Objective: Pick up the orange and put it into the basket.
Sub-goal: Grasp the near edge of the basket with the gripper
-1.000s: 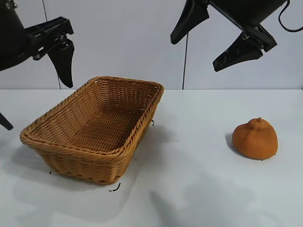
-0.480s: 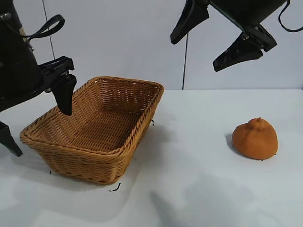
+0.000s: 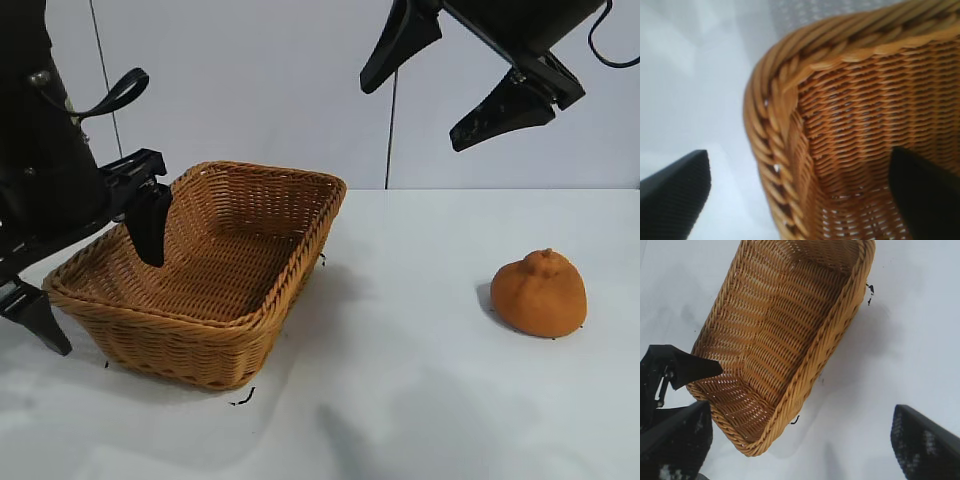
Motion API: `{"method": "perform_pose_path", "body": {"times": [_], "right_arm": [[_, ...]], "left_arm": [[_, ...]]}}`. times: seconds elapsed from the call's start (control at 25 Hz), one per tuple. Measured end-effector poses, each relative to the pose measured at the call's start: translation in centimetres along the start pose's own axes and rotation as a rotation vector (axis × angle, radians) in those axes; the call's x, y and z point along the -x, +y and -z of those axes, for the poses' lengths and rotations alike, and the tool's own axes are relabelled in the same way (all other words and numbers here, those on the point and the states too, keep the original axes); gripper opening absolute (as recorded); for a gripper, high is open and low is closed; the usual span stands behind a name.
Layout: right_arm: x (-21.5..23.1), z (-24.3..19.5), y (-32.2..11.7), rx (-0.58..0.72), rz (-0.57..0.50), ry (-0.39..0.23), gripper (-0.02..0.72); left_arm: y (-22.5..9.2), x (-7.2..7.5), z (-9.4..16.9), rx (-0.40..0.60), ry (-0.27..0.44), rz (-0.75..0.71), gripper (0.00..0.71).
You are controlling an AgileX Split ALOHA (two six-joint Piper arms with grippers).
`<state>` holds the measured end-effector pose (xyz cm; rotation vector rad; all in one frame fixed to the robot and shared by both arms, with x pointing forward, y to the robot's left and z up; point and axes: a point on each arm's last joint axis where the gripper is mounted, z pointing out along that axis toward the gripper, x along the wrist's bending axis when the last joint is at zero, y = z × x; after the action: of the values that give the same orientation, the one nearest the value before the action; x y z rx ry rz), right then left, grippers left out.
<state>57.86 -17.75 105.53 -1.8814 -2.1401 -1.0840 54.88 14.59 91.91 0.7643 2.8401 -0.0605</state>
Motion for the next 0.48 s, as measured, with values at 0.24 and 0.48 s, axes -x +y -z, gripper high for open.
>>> {"method": "perform_pose_path", "body": {"times": [0.24, 0.48], "right_arm": [[0.02, 0.0, 0.01, 0.001, 0.001, -0.002, 0.696], [0.02, 0.0, 0.01, 0.001, 0.001, -0.002, 0.696]], "left_arm": [[-0.25, 0.09, -1.03, -0.028, 0.002, 0.038, 0.692], [-0.41, 0.13, -1.03, -0.045, -0.002, 0.062, 0.659]]}}
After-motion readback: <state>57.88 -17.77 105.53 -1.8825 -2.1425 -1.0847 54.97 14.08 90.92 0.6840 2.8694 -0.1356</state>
